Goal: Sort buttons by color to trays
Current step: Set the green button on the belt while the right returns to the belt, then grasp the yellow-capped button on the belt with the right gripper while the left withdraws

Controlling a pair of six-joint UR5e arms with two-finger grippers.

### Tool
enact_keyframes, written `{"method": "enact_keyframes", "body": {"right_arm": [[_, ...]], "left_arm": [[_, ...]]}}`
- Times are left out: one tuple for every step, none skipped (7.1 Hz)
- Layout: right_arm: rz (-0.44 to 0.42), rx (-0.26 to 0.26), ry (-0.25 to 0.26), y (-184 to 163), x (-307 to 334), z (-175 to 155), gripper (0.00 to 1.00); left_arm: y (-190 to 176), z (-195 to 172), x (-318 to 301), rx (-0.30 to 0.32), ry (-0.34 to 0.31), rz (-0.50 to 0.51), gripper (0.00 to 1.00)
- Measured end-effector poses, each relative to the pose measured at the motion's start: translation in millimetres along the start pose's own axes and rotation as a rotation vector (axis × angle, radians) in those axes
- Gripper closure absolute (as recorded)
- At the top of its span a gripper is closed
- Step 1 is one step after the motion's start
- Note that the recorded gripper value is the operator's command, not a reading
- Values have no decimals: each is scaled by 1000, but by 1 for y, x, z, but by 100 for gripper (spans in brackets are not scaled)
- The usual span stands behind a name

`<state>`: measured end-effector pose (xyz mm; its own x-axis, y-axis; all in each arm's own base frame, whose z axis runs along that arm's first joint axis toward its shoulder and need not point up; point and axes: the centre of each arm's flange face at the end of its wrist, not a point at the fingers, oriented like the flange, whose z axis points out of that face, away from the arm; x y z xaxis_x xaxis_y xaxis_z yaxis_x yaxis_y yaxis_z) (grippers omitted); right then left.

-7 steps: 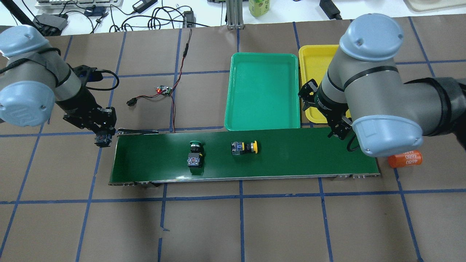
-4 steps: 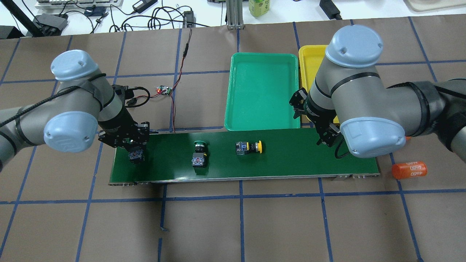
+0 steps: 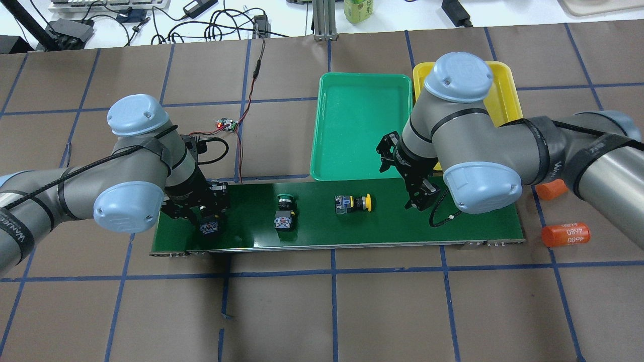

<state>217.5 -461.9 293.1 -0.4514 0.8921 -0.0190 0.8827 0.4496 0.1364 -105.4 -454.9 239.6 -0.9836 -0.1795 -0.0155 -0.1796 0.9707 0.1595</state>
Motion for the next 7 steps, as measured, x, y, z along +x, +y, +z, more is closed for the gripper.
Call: {"method": "enact_keyframes", "body": {"right_arm": [[40,-3,3,2,-2,4,0],[68,-7,16,7,-4,12,0],[70,-8,35,17,-6,22,0],[69,-6,52,24,-7,31,0],[69,-5,63,27,-8,38,0],[69,-4,70,27,-10,42,0],[69,-4,74,27,-10,46,8]], "left_arm": [[-1,-9,0,22,-1,24,0],[-5,-25,0,54,-2,59,0],[-13,-48,-1,89,-3,89,0],[-22,-79,-1,106,-3,111,0],[-28,-113,0,98,-4,125,0],[-33,-151,3,83,-5,138,0],[-32,-184,6,69,-6,150,0]]}}
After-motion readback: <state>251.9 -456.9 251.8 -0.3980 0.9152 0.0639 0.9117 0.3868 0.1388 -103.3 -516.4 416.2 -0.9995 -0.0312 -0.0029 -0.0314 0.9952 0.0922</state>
